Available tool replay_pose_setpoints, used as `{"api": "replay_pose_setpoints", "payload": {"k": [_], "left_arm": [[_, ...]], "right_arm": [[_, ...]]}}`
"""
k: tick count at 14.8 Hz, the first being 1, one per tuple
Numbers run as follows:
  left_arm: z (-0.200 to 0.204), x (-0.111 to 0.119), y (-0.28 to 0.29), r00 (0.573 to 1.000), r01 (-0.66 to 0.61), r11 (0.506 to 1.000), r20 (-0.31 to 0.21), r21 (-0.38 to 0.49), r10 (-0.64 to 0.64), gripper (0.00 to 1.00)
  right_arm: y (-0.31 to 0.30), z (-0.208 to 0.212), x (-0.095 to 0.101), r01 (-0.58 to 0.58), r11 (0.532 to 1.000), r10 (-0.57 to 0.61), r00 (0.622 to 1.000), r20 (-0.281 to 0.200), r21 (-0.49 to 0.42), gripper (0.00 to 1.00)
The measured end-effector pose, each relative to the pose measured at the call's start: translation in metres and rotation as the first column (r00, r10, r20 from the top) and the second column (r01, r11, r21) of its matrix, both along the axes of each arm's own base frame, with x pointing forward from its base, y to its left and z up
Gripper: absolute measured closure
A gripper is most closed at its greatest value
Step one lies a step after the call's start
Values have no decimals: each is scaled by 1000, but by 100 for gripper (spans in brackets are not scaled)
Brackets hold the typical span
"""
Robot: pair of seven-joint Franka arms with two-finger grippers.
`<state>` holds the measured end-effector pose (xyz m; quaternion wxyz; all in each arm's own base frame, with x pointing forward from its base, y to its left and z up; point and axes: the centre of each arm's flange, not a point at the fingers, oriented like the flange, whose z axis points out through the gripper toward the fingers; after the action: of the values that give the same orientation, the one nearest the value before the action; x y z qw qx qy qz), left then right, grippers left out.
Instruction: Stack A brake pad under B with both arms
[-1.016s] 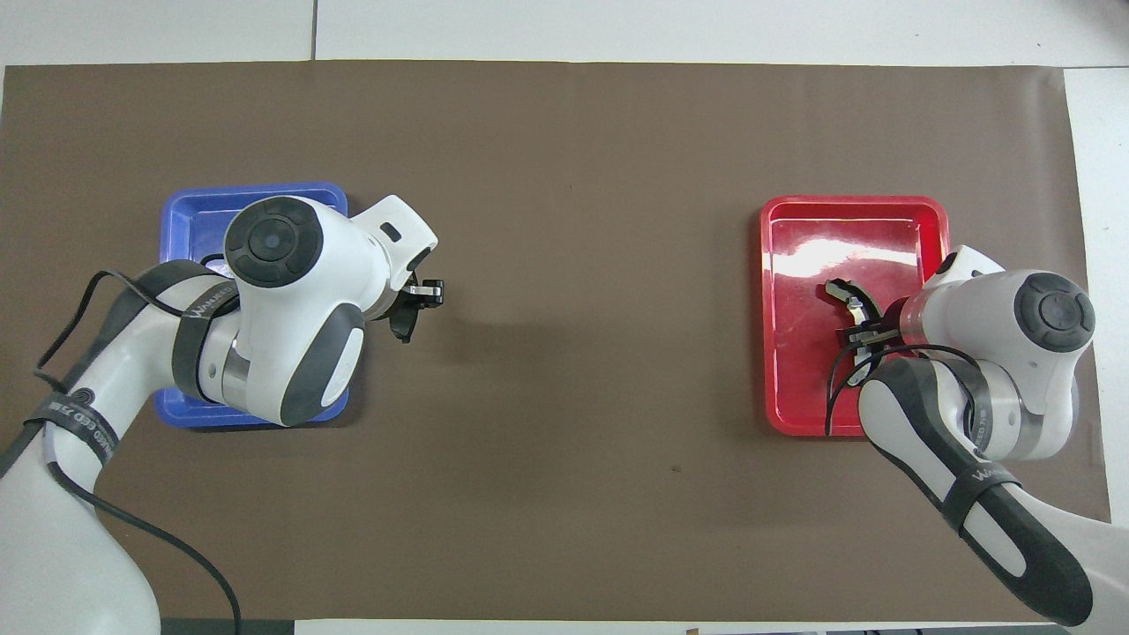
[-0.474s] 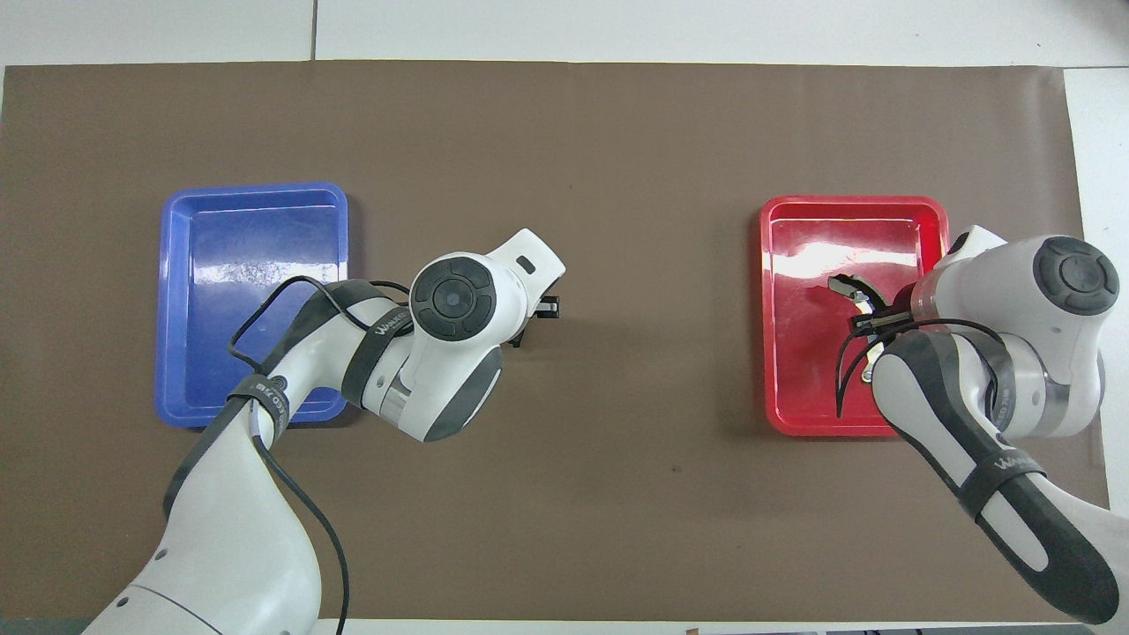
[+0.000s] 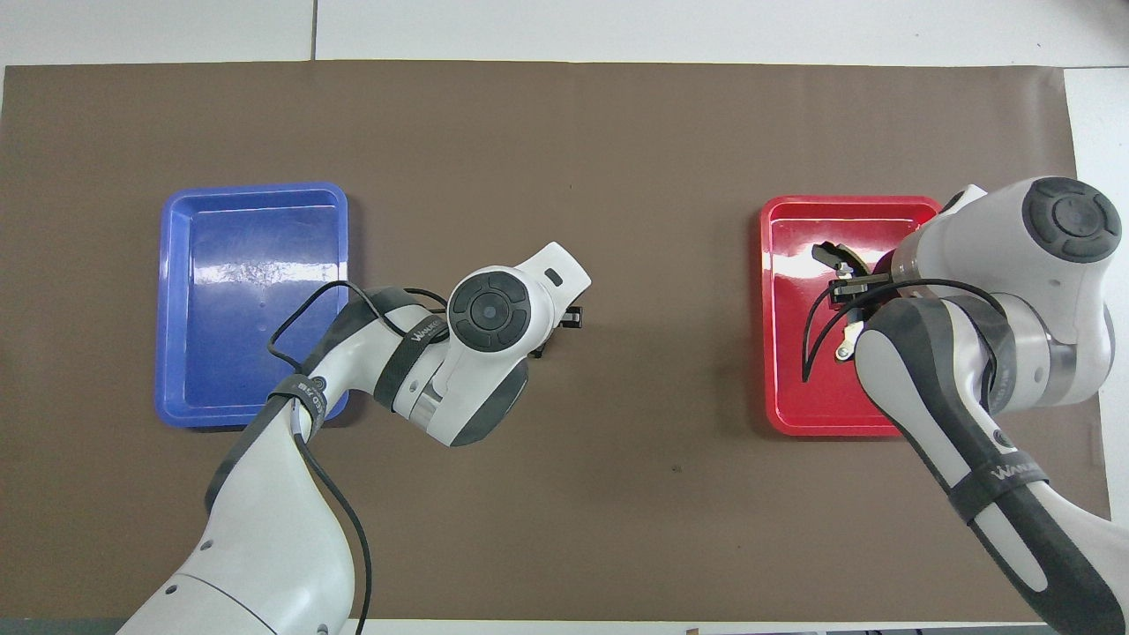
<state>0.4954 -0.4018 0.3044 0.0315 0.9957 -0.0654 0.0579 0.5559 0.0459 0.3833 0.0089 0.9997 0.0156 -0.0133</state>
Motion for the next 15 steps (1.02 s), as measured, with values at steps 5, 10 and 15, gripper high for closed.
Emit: {"api": "replay_pose_setpoints", "payload": {"k": [5,10,15], "left_arm": [[73,31,89,997,-52,998,-51,45,54,1],[158,56,241,997,-59,997,-56,54,62,1],[215,51,364,997,-1,998,-75,64,6,1]], "right_arm": [[68,28,9,25,1000,-25,1000,19,1,57],[180,23,-1,36,999,-36,999,32,5,57],[296,-3,8,107,994,-108,993,36,35,57]]}}
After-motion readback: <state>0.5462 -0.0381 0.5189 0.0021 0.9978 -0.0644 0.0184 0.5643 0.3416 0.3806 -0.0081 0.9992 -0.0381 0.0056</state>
